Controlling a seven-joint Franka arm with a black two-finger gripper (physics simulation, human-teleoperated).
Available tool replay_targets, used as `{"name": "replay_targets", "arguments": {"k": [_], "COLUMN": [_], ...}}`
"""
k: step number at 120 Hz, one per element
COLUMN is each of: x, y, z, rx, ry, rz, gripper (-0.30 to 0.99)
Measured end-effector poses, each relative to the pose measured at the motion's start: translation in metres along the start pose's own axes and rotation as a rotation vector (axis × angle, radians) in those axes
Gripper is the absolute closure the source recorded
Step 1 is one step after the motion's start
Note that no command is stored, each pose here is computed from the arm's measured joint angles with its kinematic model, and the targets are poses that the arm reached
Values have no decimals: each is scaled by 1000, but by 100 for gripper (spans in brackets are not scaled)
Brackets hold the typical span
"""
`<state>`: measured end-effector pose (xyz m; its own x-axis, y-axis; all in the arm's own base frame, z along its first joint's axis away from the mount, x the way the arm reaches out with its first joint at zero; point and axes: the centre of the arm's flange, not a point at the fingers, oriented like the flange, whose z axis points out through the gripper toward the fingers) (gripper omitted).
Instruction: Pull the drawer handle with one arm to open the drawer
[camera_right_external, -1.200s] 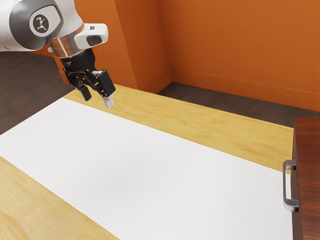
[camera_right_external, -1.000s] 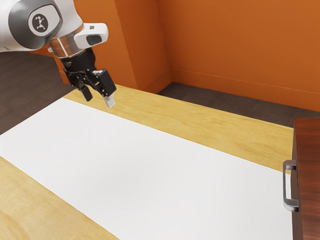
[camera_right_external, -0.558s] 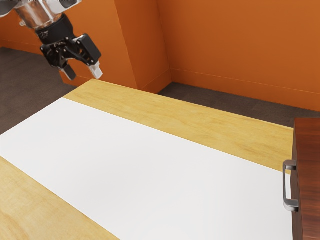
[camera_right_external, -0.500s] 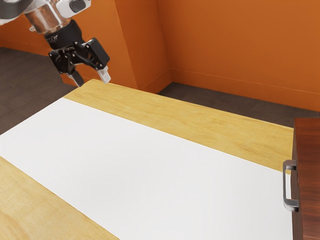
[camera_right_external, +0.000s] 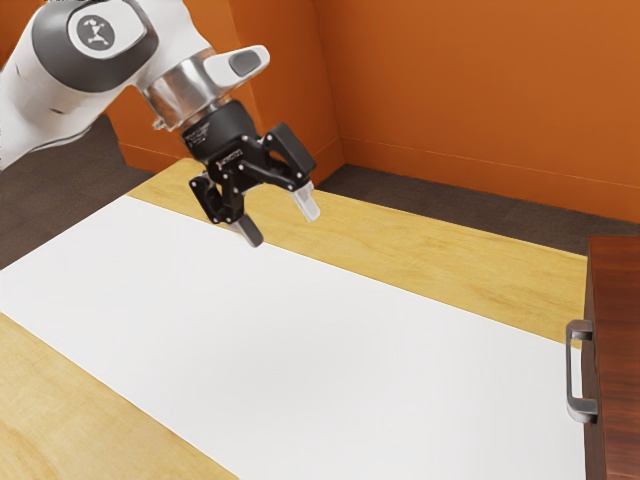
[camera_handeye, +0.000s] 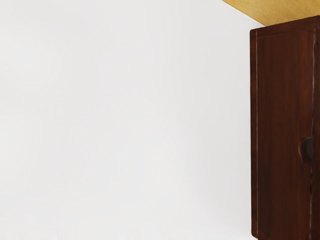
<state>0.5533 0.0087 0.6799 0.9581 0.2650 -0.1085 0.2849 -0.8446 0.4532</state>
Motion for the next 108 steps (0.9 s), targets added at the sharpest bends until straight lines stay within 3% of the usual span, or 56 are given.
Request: {"name": "replay_targets", "arguments": {"k": [58,108], "x": [-10,-20], "y": [66,99], "z": [66,129], "rx": [-59,-102], "ry": [72,95], "rz": [21,18], "gripper": [1,17]}}
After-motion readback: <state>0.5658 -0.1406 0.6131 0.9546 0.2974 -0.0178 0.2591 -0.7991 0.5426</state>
